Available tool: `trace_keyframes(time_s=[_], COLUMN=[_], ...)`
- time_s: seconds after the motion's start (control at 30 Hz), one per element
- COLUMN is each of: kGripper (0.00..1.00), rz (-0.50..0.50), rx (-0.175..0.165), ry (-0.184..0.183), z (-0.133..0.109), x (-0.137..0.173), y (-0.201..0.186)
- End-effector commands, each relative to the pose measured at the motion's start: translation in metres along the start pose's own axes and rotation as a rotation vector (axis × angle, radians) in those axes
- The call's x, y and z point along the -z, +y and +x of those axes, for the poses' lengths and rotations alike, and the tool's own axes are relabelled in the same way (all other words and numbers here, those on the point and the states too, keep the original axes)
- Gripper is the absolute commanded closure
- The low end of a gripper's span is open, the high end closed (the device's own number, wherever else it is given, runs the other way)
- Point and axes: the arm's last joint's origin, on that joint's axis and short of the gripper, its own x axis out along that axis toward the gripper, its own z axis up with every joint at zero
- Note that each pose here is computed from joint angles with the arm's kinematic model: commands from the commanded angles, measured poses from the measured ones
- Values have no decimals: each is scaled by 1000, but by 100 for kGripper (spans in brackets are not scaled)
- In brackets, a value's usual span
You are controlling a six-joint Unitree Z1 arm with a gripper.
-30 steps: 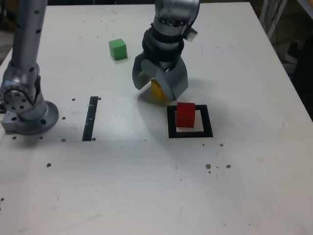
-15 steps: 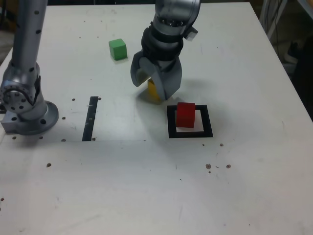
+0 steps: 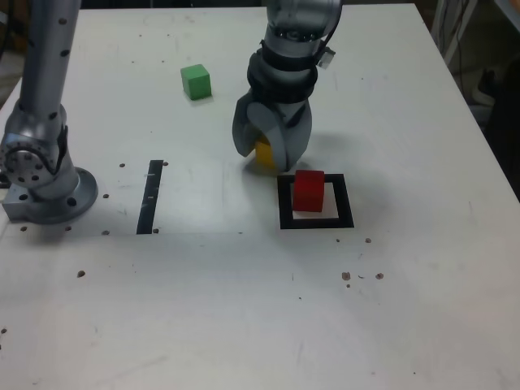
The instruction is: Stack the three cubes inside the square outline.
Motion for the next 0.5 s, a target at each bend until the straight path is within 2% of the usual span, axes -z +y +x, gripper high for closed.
trace_keyframes(time_s=[0.0,0.17,0.27,0.33,0.47], kGripper=[83,85,89,91,92], rz=[-23,-88,-119,-130,-156], rx=[-10,-85,-117,-106,-51], ry=[1,10,-10,-31,-52], z=[0,-13,-31,-44,-67], x=[-3,-3,-1,0,2], y=[1,7,11,11,2])
